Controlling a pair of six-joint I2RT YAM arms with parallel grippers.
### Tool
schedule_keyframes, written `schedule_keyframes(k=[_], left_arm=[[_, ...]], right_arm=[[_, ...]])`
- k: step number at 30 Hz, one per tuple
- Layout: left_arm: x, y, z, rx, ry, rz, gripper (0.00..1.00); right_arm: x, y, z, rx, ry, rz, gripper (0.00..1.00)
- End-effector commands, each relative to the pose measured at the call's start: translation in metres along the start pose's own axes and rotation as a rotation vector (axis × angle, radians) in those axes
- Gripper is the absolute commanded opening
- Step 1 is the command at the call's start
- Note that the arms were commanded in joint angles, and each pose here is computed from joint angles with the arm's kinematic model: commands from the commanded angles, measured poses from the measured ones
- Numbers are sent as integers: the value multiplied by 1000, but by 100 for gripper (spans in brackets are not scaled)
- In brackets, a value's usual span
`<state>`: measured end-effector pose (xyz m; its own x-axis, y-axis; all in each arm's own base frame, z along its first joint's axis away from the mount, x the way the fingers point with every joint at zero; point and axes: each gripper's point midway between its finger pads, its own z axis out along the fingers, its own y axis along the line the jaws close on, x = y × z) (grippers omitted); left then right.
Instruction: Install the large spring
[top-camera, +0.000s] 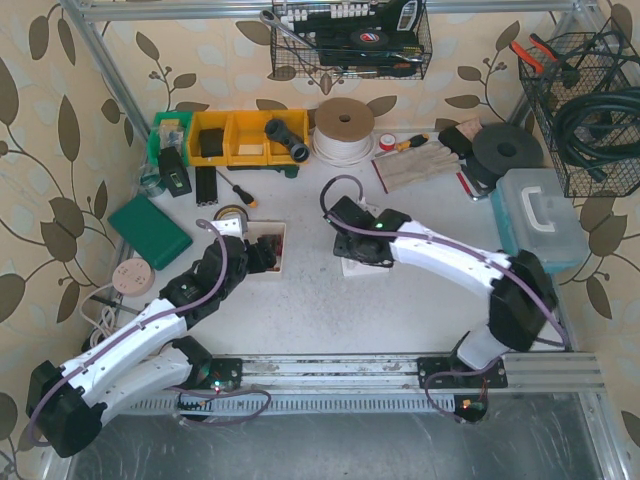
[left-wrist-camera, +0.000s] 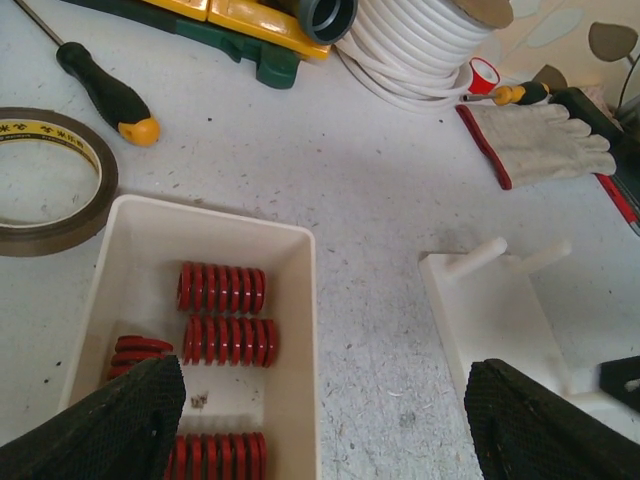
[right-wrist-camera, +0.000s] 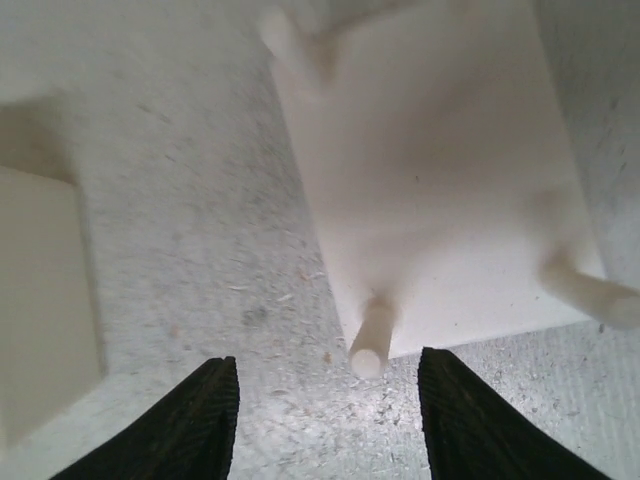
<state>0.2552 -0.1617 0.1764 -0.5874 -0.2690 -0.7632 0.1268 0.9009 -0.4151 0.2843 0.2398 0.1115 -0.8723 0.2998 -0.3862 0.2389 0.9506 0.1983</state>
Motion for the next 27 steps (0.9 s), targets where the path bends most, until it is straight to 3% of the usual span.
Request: schedule_keyframes(k=[1,6,8,11,12,13,19,27], left_arm=[[-7,-5,-5,19,0,-22,80],[-7,-4,-6,-1,19,-29,81],[-5,-1,-4,-35,50,-28,81],[-4,0,-2,-80,97,-13,81],[-4,1,-2,-97,110,-7,81],[-6,1,-2,-114,121,-3,82],[-10,7,1,-217,186,60,89],[-20,20,-16,-289,202,5,96]], right_arm=[[-29,2,-52,-80,-150,-84,51],[-40,-11,-71,-179,-321,-152,52],[-42,-16,-72,-197,-375,-173,57],[-44,-31,-67,-170,-445,-191,80],[-45,-37,-66,-154,-456,-173,94],[-46,-41,-68,-145,-464,-163,98],[-49,-53,-73,-118,-457,-164,99],[-41,-37,-75,-260,-463,-204,96]])
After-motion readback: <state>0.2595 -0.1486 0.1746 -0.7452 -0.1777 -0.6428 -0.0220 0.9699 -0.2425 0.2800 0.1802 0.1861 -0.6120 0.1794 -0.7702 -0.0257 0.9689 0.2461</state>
